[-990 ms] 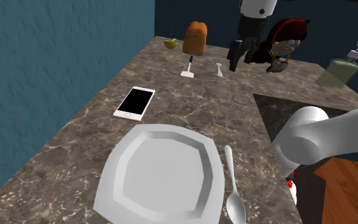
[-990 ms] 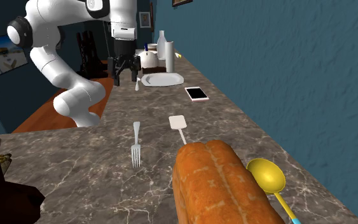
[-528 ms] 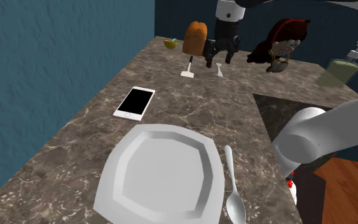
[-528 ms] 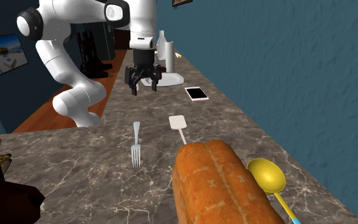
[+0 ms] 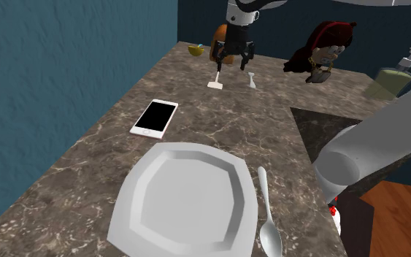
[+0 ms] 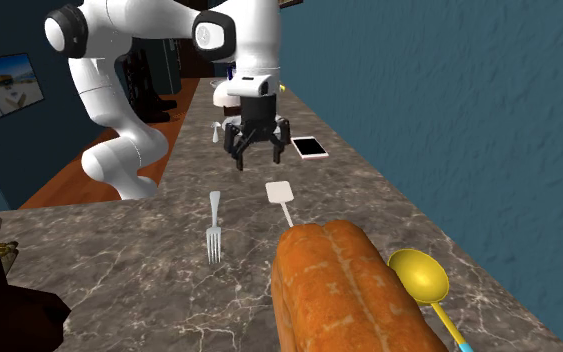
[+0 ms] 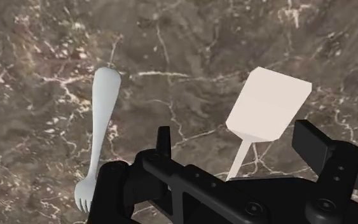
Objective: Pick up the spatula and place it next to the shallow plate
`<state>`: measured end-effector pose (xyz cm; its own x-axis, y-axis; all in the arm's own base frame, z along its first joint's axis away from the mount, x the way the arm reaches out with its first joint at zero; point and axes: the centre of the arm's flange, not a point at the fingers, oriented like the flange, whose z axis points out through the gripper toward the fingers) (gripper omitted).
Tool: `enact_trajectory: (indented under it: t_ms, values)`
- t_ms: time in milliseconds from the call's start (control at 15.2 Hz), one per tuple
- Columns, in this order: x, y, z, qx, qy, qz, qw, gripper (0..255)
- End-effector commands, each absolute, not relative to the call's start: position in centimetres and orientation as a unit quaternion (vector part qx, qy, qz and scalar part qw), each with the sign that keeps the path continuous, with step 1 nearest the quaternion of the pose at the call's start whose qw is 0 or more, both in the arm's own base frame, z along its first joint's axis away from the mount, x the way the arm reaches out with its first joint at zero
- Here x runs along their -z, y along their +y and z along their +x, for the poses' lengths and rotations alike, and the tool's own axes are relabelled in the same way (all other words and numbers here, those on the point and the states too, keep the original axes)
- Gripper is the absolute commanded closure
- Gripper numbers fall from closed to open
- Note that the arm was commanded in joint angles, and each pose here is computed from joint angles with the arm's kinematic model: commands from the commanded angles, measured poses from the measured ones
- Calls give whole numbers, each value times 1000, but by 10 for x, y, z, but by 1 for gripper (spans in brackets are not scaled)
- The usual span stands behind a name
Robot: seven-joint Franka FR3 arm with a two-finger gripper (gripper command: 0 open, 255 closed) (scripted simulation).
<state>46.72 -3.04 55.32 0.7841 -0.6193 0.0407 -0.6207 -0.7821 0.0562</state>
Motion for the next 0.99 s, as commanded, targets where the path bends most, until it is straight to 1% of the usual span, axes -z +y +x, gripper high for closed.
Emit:
enact_trajectory:
  t_ms: [0,462,924]
  values:
    - [-546,-41,488,-15,-365,931,29,0]
    - [-527,-94,558,-29,-482,876,16,0]
    - [-495,-97,560,-29,-484,874,16,0]
